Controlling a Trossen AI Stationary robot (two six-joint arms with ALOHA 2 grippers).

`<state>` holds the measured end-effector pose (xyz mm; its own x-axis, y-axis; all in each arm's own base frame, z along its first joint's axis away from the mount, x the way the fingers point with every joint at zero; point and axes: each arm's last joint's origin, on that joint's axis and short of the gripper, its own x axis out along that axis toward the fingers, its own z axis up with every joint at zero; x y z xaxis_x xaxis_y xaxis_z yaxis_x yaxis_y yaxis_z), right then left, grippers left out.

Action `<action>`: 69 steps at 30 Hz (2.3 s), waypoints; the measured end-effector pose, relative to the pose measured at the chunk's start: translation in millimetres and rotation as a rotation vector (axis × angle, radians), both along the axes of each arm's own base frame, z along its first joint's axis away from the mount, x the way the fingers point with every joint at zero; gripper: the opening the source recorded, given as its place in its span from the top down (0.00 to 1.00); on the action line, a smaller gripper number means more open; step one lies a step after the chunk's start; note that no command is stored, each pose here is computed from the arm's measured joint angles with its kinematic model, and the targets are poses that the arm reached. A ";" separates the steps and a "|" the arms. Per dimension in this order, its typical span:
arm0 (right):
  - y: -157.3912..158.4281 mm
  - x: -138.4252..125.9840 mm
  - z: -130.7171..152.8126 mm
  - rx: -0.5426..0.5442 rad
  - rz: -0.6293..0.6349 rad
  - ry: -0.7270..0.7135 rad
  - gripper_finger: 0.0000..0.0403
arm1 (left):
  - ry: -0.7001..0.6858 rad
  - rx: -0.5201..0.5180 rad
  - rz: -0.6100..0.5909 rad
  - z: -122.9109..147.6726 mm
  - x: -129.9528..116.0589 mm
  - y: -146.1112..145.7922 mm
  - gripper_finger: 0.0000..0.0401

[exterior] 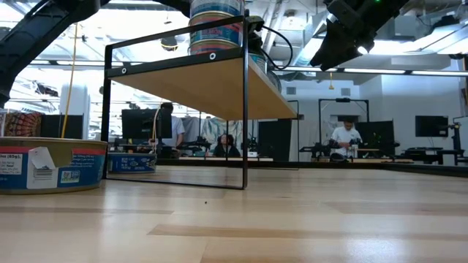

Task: Stack canned seafood by type on shelf
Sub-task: Put the green white tuna can on the shelf

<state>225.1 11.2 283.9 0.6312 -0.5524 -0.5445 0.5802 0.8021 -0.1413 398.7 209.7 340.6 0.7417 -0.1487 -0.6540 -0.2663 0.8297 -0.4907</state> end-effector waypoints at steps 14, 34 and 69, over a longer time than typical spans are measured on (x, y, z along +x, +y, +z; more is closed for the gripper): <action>0.0 0.0 0.0 0.000 0.000 -0.001 0.29 | 0.008 0.057 0.016 1.9 -5.4 7.3 0.62; 0.0 0.5 0.2 0.001 0.000 -0.008 0.29 | 0.132 0.186 -0.064 -7.1 -4.5 -7.6 0.56; 0.1 1.0 0.7 0.002 0.001 -0.015 0.29 | 0.065 -0.133 0.135 -17.3 4.2 -2.4 0.66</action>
